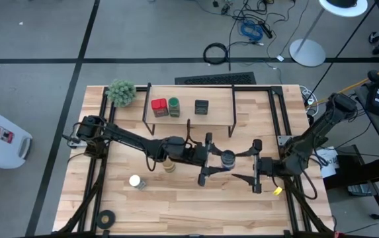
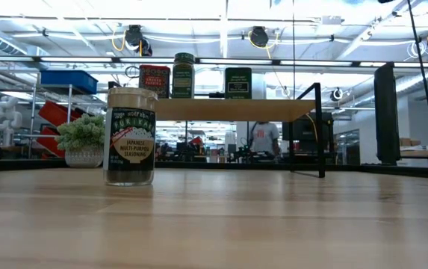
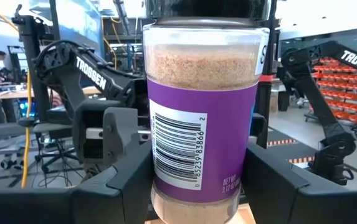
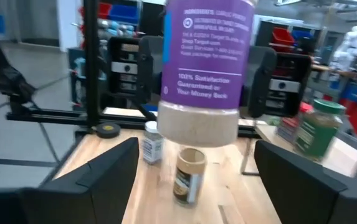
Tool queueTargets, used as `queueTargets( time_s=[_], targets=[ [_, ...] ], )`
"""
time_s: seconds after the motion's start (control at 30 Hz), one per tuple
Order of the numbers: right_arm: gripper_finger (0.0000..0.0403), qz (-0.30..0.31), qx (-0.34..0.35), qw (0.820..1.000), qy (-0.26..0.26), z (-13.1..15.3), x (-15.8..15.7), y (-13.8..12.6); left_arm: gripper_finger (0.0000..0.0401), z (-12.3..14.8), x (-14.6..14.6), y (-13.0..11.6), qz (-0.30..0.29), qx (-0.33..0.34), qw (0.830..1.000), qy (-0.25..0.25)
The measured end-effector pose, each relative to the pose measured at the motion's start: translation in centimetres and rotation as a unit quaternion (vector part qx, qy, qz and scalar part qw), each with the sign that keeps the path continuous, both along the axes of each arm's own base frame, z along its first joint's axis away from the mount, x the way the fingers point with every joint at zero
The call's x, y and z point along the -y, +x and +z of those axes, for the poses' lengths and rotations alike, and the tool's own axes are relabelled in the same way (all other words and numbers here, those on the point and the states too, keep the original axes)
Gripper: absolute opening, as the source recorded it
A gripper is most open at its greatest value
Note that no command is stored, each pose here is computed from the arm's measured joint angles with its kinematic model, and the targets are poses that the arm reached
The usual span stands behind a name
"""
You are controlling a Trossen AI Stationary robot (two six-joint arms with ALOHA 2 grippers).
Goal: Shelf spices
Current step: Put the black seasoning bottle on the shelf aligned with the other black seasoning can
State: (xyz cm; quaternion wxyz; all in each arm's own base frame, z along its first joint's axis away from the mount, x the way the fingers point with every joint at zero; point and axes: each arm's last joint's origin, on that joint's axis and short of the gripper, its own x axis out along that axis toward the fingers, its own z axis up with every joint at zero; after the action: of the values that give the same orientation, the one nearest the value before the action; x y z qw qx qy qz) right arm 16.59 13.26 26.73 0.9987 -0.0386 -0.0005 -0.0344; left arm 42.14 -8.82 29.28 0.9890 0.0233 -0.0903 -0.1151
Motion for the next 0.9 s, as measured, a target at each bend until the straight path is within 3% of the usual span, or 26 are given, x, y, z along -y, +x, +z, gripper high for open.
queueTargets(
  time_s=[0.5,0.9],
  targets=[
    [0.0305,0.043,0.012,0.999,0.006,0.2,0.9,1.1,0.0215,-1.4,0.1,0.8,0.002,0.003,1.0,0.001],
    [0.0244,0.048,0.005,0.999,0.007,0.1,1.0,1.2,0.0215,-1.3,0.0,0.8,0.001,0.006,1.0,-0.002]
  ],
)
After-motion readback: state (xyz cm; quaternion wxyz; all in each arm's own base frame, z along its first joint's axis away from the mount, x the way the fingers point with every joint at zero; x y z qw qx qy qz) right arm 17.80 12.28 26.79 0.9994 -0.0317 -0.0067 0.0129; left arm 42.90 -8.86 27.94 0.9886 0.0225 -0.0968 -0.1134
